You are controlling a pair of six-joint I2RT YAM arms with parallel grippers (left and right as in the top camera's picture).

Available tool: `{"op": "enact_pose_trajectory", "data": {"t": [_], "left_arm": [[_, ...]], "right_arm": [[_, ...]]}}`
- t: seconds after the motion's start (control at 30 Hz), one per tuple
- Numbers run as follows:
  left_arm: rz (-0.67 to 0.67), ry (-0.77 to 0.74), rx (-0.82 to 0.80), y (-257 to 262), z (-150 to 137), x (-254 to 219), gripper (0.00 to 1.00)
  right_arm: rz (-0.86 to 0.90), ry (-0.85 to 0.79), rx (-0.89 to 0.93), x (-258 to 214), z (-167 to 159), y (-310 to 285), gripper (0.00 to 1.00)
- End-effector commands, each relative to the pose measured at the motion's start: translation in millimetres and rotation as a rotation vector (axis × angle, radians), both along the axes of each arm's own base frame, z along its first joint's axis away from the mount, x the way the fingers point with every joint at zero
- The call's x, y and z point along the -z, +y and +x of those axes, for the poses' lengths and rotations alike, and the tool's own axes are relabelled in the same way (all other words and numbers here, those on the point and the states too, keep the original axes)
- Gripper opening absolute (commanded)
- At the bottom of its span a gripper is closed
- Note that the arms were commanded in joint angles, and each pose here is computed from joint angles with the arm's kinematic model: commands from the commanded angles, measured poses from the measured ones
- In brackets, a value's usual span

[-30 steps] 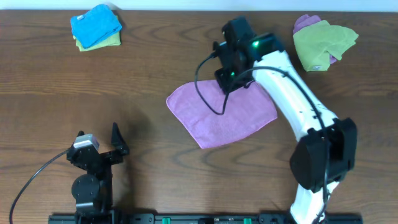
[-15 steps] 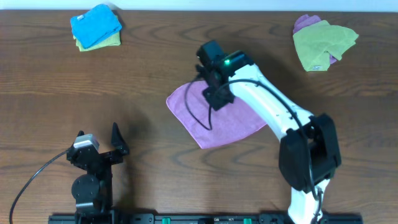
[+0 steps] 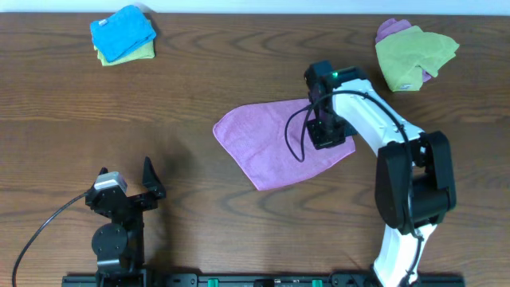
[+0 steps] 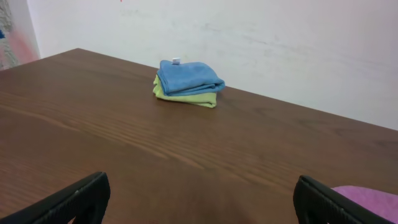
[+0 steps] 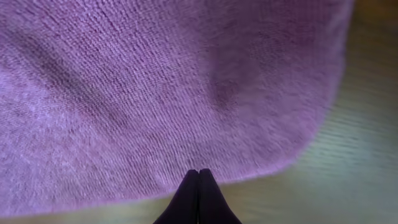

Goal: Fold the cloth

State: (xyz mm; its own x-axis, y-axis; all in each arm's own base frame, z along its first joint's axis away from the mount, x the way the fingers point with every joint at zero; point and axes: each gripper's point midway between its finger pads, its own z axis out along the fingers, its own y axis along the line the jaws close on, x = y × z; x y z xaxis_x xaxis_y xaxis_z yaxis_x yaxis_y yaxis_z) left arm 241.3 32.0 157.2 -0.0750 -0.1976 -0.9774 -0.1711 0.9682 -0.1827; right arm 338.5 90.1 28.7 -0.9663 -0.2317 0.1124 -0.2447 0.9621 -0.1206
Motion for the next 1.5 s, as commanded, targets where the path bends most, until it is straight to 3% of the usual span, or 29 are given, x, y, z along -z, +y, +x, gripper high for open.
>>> {"op": "enact_pose_trajectory", "data": {"t": [0.0, 0.23, 0.57, 0.93, 1.47], "left_arm": [[0.013, 0.054, -0.003, 1.1, 0.0, 21.1, 0.96], [0.013, 0.054, -0.003, 1.1, 0.0, 21.1, 0.95], [0.014, 0.054, -0.003, 1.1, 0.0, 21.1, 0.96], [0.013, 0.054, -0.003, 1.1, 0.0, 21.1, 0.95], [0.014, 0.054, -0.003, 1.1, 0.0, 21.1, 0.96]], "right_arm": [[0.009, 0.0, 0.03, 10.9, -2.2, -2.1, 0.02], [0.031, -0.079, 0.079, 15.2, 21.5, -21.6, 0.02], [0.032, -0.057, 0.139, 29.7, 15.9, -55.8, 0.02], [0.154, 0.057, 0.145, 61.3, -26.9, -34.4, 0.02], [0.129, 0.178, 0.029, 32.9, -82.4, 32.5, 0.02]]}}
